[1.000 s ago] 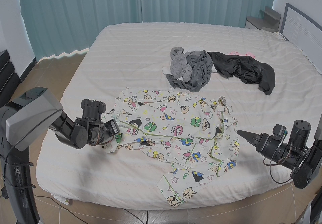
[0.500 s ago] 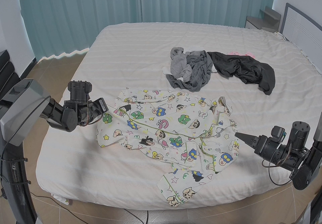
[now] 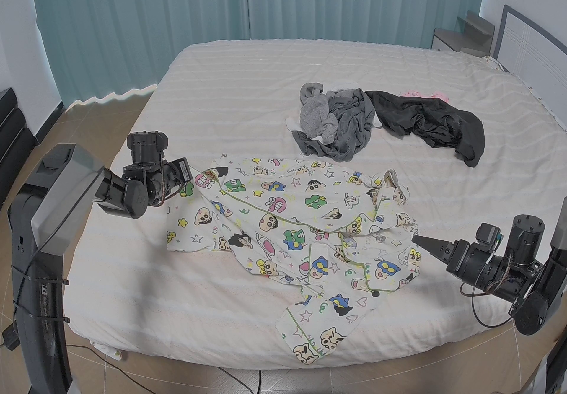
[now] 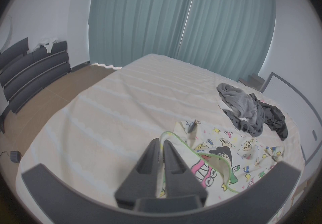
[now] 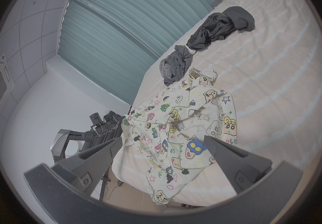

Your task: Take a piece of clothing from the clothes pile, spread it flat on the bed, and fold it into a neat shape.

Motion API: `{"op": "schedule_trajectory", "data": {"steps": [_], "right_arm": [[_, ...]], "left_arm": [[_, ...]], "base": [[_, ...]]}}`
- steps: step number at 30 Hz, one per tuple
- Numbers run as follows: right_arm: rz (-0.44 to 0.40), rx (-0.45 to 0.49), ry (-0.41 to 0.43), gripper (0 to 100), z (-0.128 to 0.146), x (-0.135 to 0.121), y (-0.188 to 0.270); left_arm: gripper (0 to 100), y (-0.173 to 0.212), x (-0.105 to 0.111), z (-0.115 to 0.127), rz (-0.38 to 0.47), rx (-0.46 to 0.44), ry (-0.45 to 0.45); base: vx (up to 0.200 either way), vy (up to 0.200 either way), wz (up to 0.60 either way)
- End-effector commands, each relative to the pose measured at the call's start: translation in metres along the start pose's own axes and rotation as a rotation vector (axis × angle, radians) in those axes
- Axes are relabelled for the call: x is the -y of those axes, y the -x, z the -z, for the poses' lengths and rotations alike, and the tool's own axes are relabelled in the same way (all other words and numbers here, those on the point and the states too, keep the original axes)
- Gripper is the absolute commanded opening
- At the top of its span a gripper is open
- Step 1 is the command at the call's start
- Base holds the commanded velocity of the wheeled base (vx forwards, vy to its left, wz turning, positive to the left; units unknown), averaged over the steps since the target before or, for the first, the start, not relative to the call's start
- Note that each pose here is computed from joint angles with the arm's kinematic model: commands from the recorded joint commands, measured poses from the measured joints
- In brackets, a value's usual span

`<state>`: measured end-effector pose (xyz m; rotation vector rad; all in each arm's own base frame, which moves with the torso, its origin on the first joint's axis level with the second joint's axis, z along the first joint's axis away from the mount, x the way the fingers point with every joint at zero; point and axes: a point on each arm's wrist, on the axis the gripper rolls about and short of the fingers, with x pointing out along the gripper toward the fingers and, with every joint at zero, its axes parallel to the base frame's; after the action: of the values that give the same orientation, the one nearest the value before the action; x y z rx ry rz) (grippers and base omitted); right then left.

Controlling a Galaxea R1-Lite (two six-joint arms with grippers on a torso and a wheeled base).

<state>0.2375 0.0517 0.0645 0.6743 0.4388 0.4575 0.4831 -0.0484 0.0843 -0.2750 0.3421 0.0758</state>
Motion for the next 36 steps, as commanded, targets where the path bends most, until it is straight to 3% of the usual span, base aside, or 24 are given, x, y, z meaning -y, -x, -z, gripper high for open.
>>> {"op": "schedule_trajectory", "data": {"steps": [1, 5, 8, 13, 16, 18, 24, 29, 36], "right_arm": [[-0.007, 0.000, 0.003, 100, 0.001, 0.000, -0.001], [-0.006, -0.001, 0.002, 100, 0.001, -0.001, -0.001], [-0.006, -0.003, 0.003, 100, 0.002, 0.000, -0.001], [0.000, -0.009, -0.001, 100, 0.003, 0.001, 0.000], [0.002, -0.011, -0.002, 100, 0.004, 0.001, 0.001], [0.000, -0.009, -0.001, 100, 0.003, 0.000, 0.001], [-0.004, -0.006, 0.003, 100, 0.003, -0.001, 0.001], [-0.010, -0.013, 0.008, 100, 0.005, -0.004, 0.001], [-0.003, -0.014, 0.008, 100, 0.007, -0.005, 0.000]], "left_arm": [[100, -0.024, 0.001, 0.005, -0.029, 0.057, -0.004], [100, -0.030, 0.004, -0.002, -0.079, 0.137, 0.008], [100, -0.029, 0.001, 0.002, -0.090, 0.122, 0.003], [100, -0.005, -0.010, 0.010, -0.108, 0.036, -0.027], [100, 0.034, -0.017, 0.024, -0.033, -0.100, -0.033], [100, 0.057, -0.020, 0.035, -0.027, -0.165, -0.024], [100, 0.113, -0.015, 0.058, -0.057, -0.270, 0.206], [100, 0.144, -0.015, 0.060, -0.071, -0.268, 0.321], [100, 0.153, -0.008, 0.074, -0.079, -0.314, 0.420]], "base": [[0.000, 0.000, 0.00], [0.000, 0.000, 0.00], [0.000, 0.000, 0.00], [0.000, 0.000, 0.00], [0.000, 0.000, 0.00], [0.000, 0.000, 0.00], [0.000, 0.000, 0.00], [0.000, 0.000, 0.00], [0.000, 0.000, 0.00]]}}
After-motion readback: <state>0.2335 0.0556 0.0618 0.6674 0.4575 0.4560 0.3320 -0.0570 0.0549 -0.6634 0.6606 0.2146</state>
